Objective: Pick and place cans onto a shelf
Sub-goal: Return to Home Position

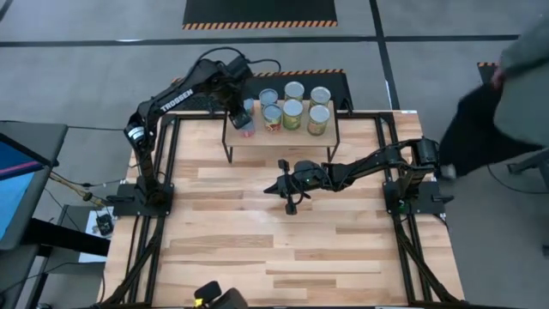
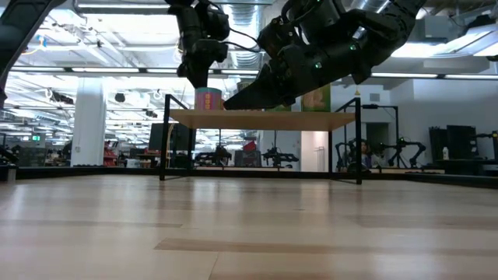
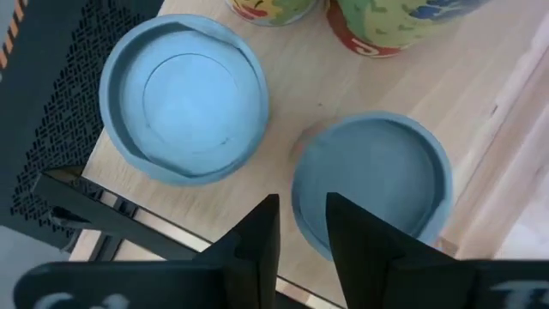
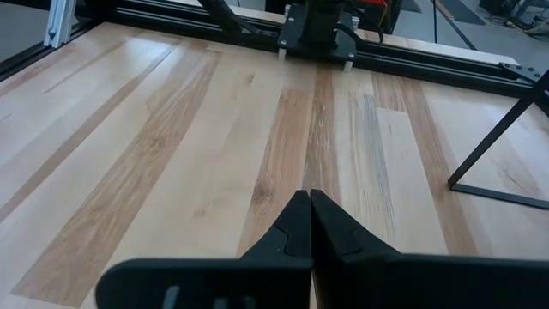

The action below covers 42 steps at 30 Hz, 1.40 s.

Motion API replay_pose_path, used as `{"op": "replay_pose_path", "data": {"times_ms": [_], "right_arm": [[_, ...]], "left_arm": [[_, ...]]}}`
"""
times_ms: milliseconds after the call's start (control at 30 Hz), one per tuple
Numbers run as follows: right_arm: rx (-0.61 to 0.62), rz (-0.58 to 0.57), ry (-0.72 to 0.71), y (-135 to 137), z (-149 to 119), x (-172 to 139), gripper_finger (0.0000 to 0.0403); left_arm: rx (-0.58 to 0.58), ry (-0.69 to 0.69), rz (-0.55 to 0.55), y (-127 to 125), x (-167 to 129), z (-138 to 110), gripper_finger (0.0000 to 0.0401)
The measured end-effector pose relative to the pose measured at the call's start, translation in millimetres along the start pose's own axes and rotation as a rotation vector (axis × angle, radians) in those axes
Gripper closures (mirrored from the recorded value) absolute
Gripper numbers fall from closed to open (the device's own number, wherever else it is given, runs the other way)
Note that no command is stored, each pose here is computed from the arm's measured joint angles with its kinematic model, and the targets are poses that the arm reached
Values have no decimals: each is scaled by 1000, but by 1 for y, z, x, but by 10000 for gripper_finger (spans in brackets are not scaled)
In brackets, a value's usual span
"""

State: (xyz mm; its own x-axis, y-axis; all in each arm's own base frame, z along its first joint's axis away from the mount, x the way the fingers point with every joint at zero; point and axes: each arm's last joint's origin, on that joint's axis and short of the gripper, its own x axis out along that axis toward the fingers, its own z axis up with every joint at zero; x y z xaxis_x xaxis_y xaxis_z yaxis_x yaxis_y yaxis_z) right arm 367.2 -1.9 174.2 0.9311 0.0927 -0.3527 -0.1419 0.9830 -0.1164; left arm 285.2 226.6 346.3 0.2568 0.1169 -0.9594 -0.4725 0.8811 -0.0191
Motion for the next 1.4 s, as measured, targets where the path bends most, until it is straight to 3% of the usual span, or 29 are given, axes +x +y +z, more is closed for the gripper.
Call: {"op": "replay_pose_path", "data": {"times_ms": [400, 733, 833, 1033, 1400], "right_arm": [[0, 0, 0, 0, 0, 0, 394], [-34, -62, 92, 0, 11, -26, 398], [-78, -71, 28, 3, 17, -49, 398], [-52, -109, -11, 1, 1, -101, 397], [-14, -120, -150, 9, -35, -171, 393]], "left_arm": [[85, -104, 17, -14, -40, -15, 318], [314, -465, 25, -59, -59, -52, 371], [378, -601, -12, -71, -53, -73, 382], [437, -851, -75, -90, -31, -118, 387], [445, -1131, -187, -106, 22, -197, 387]]}}
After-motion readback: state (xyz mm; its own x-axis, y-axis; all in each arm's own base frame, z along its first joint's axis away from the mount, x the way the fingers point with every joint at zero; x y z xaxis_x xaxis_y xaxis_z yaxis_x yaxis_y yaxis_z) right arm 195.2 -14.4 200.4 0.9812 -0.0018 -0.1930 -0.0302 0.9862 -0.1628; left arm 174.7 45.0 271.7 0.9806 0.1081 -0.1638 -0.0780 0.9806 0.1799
